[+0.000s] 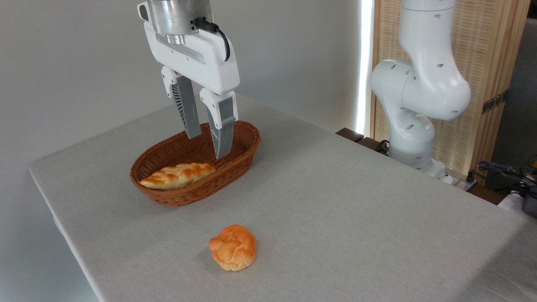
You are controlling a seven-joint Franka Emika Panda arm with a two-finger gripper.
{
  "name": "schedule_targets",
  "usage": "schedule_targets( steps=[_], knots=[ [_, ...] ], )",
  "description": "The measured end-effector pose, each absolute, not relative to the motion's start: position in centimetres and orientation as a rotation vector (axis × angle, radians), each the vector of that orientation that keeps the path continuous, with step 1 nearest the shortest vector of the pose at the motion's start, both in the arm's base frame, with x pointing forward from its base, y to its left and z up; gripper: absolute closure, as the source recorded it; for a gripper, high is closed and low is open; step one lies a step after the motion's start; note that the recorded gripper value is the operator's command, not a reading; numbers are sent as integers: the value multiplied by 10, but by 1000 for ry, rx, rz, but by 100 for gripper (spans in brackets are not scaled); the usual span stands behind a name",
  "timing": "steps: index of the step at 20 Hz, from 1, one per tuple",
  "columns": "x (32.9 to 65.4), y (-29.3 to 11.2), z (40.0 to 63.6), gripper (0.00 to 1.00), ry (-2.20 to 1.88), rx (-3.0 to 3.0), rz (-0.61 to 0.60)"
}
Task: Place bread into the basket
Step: 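Move the open gripper from above the basket down toward the round bread roll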
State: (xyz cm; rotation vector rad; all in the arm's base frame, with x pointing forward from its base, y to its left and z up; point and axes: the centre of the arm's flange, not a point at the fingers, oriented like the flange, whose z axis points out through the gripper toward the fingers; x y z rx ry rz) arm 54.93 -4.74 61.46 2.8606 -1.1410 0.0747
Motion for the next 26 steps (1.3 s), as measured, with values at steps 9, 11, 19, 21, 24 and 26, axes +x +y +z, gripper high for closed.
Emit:
schedule_targets(
  steps=[9, 11, 19, 21, 24, 26],
  knots=[
    [550, -45, 615, 0, -1135, 2863, 75],
    [550, -45, 615, 0, -1135, 2863, 75],
    [556, -22, 607, 0, -1225, 2862, 221],
    [549, -18, 588, 0, -1253, 2849, 205],
    [540, -19, 556, 0, -1259, 2856, 238],
    [536, -22, 530, 0, -1273, 2859, 270]
  ],
)
